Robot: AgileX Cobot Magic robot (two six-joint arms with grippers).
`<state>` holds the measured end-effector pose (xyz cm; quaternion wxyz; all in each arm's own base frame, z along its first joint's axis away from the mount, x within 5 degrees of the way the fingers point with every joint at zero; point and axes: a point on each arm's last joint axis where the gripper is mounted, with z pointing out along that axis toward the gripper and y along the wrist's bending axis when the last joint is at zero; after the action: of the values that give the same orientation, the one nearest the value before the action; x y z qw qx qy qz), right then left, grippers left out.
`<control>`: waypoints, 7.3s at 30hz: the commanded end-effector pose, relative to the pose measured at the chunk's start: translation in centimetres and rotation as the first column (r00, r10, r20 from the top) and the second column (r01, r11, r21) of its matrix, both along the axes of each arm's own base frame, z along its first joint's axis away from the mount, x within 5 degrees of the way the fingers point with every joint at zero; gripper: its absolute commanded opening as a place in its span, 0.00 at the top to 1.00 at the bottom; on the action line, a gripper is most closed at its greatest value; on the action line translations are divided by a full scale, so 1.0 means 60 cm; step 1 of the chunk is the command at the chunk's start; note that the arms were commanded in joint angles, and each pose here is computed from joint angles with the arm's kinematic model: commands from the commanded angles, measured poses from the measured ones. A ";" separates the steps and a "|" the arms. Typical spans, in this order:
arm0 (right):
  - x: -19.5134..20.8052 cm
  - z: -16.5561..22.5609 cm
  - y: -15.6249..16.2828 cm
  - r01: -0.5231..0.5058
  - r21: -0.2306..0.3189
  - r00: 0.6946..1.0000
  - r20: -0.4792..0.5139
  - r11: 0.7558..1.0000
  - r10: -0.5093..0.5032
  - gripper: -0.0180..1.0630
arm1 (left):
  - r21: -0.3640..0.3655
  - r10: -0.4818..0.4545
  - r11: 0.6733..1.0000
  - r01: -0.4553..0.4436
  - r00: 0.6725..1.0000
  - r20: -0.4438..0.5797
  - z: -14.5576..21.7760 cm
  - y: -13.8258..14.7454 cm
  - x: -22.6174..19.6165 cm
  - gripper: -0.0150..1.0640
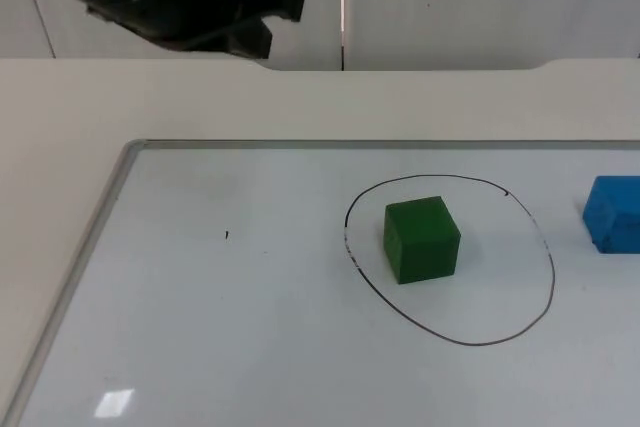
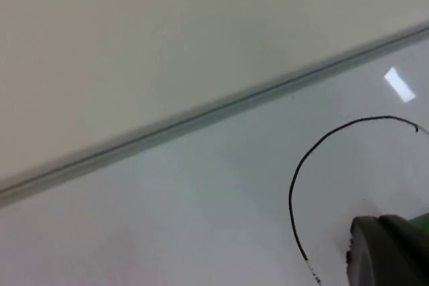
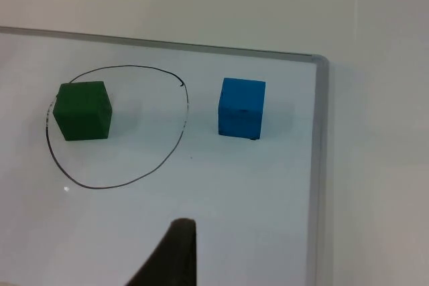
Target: Push the two cubes into the marked area.
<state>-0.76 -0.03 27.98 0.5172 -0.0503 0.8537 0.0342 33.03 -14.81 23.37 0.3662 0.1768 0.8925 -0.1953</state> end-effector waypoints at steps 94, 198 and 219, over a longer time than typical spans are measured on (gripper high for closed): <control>0.102 0.069 0.018 0.004 0.070 0.998 -0.062 0.998 0.000 0.43 | 0.044 0.134 0.987 -0.153 0.946 0.295 0.068 0.245 -0.560 0.99; 0.592 -0.293 0.032 0.061 -0.063 0.848 -0.524 0.996 -0.085 0.98 | 0.046 0.132 0.987 -0.152 0.946 0.296 0.068 0.245 -0.560 0.99; 0.592 -0.290 0.088 -0.029 -0.054 0.873 -0.488 0.998 -0.001 0.98 | 0.046 0.132 0.987 -0.152 0.946 0.296 0.068 0.245 -0.560 0.99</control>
<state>34.74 5.10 10.63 0.2785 -0.0568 0.9585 0.0236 -0.57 -0.07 27.61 0.5019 0.1546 0.8440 -0.1085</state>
